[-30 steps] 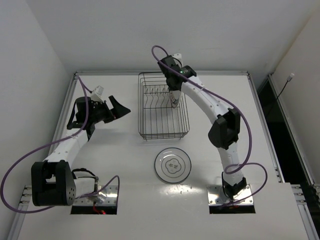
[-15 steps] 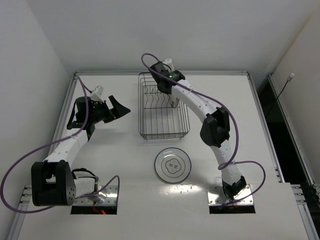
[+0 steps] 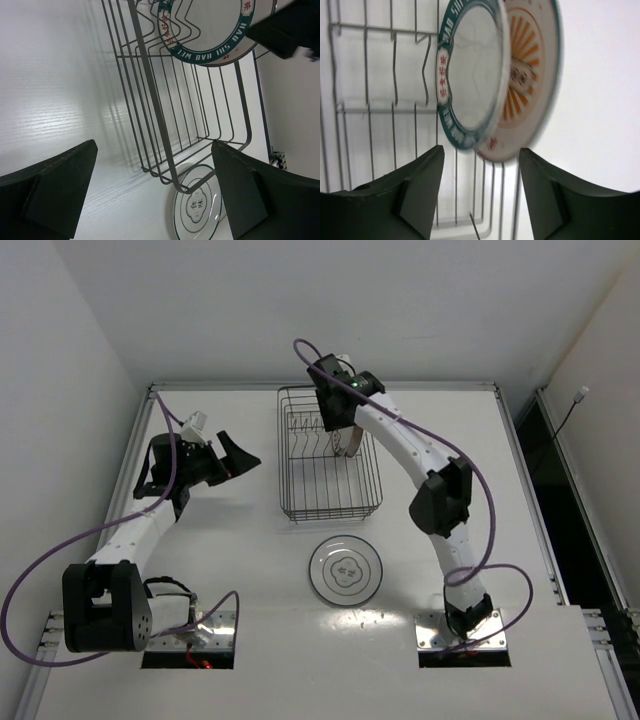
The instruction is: Load the plates into the dish rack
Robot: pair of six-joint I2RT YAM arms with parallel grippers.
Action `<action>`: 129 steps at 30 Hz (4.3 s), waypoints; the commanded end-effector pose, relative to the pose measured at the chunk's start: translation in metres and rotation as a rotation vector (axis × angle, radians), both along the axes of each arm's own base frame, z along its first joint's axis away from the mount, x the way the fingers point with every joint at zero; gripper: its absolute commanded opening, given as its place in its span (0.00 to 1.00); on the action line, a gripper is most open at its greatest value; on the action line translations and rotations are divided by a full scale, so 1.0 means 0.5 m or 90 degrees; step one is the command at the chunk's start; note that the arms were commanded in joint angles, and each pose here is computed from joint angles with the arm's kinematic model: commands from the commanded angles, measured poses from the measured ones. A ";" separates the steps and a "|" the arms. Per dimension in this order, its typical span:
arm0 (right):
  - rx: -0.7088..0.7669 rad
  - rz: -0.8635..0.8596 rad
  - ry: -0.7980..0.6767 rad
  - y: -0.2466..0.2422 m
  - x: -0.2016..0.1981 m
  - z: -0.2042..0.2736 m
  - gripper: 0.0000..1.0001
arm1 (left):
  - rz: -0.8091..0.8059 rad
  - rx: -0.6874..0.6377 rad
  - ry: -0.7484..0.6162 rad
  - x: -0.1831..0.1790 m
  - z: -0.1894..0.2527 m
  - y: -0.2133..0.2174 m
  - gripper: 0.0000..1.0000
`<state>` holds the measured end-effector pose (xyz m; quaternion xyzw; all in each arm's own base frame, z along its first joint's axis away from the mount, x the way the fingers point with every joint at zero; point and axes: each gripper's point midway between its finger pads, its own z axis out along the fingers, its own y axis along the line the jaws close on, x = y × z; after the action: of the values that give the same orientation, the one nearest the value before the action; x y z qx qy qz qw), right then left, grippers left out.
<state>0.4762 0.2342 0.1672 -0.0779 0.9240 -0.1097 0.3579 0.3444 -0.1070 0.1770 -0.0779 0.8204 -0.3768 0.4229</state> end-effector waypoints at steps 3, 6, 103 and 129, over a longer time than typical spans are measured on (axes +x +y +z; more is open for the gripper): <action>0.058 0.025 -0.031 -0.073 -0.141 0.203 0.59 | -0.009 0.001 -0.039 0.016 0.039 0.003 0.98; 0.186 0.070 -0.015 -0.101 -0.258 0.198 0.62 | -0.009 0.001 -0.033 0.014 0.036 0.003 0.98; 0.219 0.066 -0.147 -0.046 0.083 0.240 0.00 | 0.014 0.015 0.019 0.025 -0.007 0.024 0.98; 0.146 0.079 -0.111 -0.004 0.115 0.122 0.15 | 0.015 0.022 0.038 0.033 -0.025 0.032 0.99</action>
<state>0.5326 0.2258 0.1859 -0.0849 0.9077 -0.0094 0.4108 0.3496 -0.0967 0.1478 -0.1046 0.8460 -0.3612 0.3780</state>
